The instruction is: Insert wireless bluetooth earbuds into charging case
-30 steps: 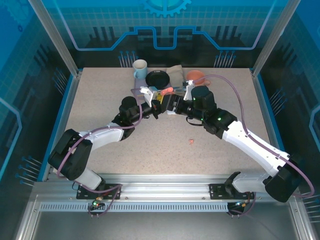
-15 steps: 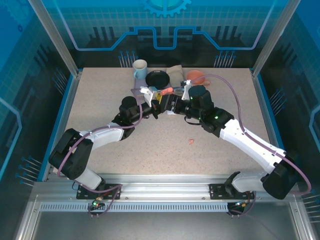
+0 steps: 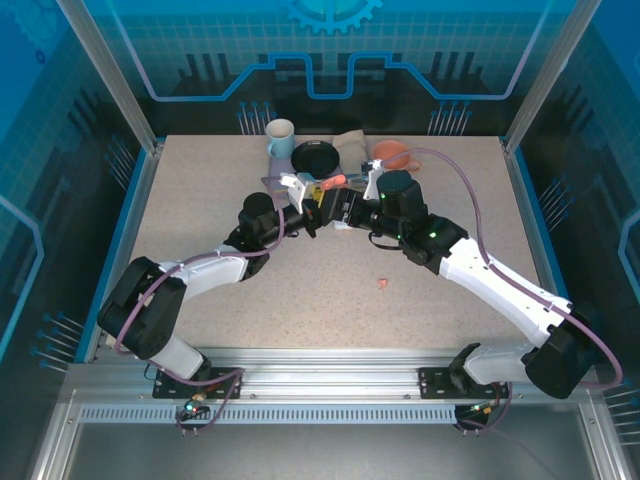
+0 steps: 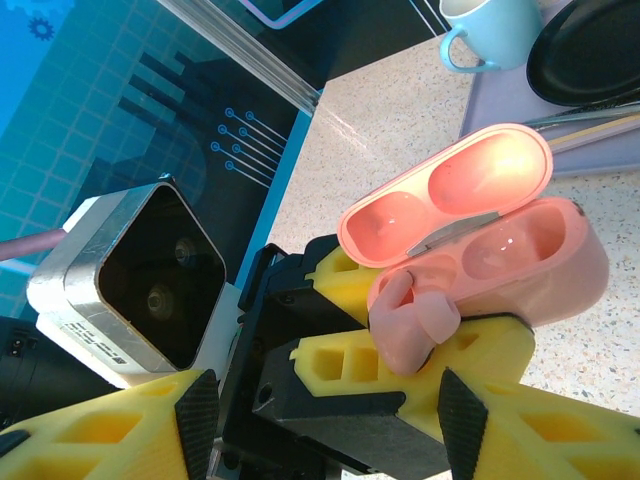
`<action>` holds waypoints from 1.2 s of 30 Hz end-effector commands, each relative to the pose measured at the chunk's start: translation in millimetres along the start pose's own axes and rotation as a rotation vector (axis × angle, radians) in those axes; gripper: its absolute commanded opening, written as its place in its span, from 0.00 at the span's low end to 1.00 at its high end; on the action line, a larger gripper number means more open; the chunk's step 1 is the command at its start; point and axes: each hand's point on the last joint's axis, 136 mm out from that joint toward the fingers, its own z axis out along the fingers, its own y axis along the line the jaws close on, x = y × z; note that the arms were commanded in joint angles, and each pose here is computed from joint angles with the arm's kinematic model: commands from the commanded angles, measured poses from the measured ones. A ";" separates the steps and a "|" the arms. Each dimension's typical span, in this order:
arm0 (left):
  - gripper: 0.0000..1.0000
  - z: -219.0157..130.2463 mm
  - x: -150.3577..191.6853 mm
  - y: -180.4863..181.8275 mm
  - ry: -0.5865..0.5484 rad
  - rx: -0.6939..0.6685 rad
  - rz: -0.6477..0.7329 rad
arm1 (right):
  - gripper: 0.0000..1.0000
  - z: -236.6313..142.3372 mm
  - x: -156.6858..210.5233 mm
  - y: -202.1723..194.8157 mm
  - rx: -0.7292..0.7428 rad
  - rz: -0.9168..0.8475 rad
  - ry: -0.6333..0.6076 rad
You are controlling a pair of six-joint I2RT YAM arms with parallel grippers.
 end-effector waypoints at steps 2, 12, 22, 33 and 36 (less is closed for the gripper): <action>0.00 2.6 5.9 -10.0 0.003 0.053 0.007 | 0.63 -10.1 -13.8 26.2 -0.067 -0.027 -0.047; 0.00 0.6 14.6 -8.8 0.022 0.047 0.005 | 0.62 -28.9 -15.6 14.6 -0.026 -0.012 -0.092; 0.00 -1.5 23.4 -11.6 0.048 0.067 0.027 | 0.68 -24.0 4.5 -4.1 -0.039 0.091 -0.070; 0.00 2.2 38.2 -14.1 0.082 0.102 0.004 | 0.67 -18.3 9.5 -7.7 -0.064 0.130 -0.084; 0.00 3.6 41.9 -13.9 0.087 0.105 -0.003 | 0.67 -16.3 10.8 -7.9 -0.067 0.135 -0.081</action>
